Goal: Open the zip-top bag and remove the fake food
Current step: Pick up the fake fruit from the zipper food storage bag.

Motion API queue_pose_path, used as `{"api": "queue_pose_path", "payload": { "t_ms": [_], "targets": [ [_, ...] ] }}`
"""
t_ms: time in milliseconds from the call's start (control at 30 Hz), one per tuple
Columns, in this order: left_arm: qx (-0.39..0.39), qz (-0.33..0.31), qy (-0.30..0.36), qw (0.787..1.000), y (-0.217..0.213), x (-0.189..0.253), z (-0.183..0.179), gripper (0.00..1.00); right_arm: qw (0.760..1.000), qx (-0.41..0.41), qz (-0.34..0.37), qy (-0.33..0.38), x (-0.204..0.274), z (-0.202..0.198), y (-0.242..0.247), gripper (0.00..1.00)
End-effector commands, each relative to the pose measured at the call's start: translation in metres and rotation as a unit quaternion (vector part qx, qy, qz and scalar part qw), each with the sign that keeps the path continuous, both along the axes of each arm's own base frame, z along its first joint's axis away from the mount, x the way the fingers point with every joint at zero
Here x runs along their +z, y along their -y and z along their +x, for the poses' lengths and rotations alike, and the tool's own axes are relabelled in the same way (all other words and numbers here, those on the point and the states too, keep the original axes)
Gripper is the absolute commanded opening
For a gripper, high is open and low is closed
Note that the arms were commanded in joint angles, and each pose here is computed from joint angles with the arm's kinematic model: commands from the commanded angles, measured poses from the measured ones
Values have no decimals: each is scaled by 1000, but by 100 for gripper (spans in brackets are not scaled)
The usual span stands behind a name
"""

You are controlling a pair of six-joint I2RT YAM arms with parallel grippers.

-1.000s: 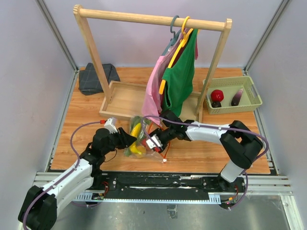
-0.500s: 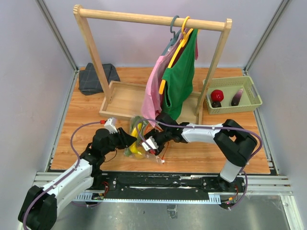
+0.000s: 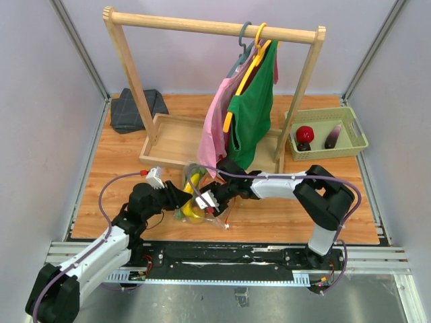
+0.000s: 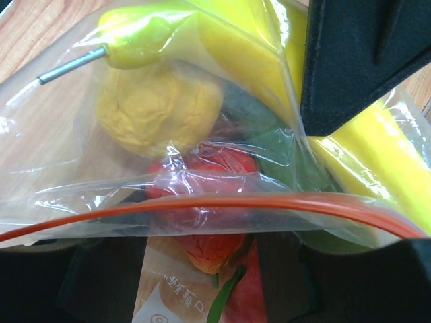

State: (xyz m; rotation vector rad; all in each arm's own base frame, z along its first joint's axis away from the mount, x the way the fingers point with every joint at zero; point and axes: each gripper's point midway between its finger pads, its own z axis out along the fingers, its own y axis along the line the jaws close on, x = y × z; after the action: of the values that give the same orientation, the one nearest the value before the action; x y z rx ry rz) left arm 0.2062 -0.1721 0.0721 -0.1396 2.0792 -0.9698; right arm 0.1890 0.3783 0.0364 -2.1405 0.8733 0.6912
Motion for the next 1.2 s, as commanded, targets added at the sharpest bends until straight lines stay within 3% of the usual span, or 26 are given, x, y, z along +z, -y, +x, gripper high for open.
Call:
{"api": "queue_pose_path", "payload": {
  "t_ms": [0,300,500,733,867,1067,1133,1167],
  "targets": [
    [-15,3,-16,1000,1,-11,-11,28,998,-6,-38,-49,-17,-16,8,53],
    [17,21,-1,1000,-11,-9,-4,18,996,2,-13,-89,27,-14,35,33],
    [35,20,6,999,-16,-7,-2,12,992,21,-10,-124,49,-26,51,26],
    [42,17,14,999,-17,-1,0,14,987,27,-27,-158,69,-29,72,21],
    [51,12,14,998,-19,3,1,33,984,29,-34,-174,80,-34,82,20],
    [97,-2,28,995,-30,27,8,84,980,25,-44,-191,87,-43,95,19],
    [116,-15,40,992,-34,45,11,98,979,18,-43,-198,91,-44,100,19],
    [125,-18,47,991,-37,55,13,99,979,14,-43,-200,92,-43,102,19]
  ]
}}
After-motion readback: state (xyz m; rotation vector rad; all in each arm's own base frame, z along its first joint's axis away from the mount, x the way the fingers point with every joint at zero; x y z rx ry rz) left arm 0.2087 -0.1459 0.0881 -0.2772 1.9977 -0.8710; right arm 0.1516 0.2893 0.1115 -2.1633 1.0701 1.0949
